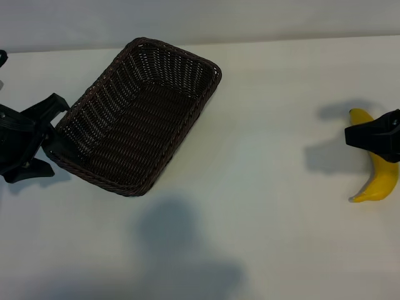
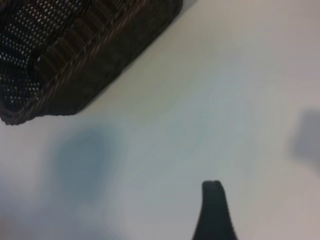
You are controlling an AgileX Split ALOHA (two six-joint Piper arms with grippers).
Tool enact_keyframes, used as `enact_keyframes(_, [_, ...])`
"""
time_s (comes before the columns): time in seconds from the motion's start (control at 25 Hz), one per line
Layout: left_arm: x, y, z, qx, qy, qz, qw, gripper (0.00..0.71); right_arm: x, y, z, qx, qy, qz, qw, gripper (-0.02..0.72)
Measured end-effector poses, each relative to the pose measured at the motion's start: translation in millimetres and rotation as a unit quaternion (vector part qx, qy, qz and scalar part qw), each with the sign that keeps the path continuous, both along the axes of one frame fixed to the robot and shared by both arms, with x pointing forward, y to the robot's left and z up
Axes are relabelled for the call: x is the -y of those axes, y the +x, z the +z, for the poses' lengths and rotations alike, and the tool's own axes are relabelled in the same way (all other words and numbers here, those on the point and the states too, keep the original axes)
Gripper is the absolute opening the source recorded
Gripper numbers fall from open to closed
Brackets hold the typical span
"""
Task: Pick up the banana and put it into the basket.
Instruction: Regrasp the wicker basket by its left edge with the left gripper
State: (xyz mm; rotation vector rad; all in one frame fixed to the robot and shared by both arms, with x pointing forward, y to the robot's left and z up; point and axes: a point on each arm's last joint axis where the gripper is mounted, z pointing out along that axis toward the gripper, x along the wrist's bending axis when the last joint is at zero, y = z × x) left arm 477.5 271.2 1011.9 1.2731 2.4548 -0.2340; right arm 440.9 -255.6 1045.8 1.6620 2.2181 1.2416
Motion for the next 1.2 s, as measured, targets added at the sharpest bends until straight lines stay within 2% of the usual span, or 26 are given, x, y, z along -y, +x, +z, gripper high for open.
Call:
enact_keyframes(0.24, [0.8,-0.8,0.1,-0.016,-0.013,0.031,0.999,0.471,0.1,0.1,0.0,-0.001,0.001,-0.002,1.0,0.516])
enact_keyframes(0.48, [0.6,-3.5,-1.5,-0.037,-0.012,0.036,0.999,0.492,0.1,0.1,0.0,-0.002,0.002,-0.003,1.0,0.516])
enact_keyframes(0.6, [0.7,-2.1,-6.7,-0.059,-0.016,0.055,0.997,0.521,0.1,0.1,0.0,-0.003,0.003,-0.004,1.0,0.516])
enact_keyframes(0.84, [0.9,2.1,-18.4,-0.099,-0.022,0.089,0.991,0.526,0.1,0.1,0.0,-0.005,0.005,-0.007,1.0,0.516])
enact_keyframes(1.2, [-0.2,9.0,-29.9,-0.101,-0.021,0.119,0.988,0.526,0.1,0.1,0.0,-0.006,0.006,-0.008,1.0,0.516])
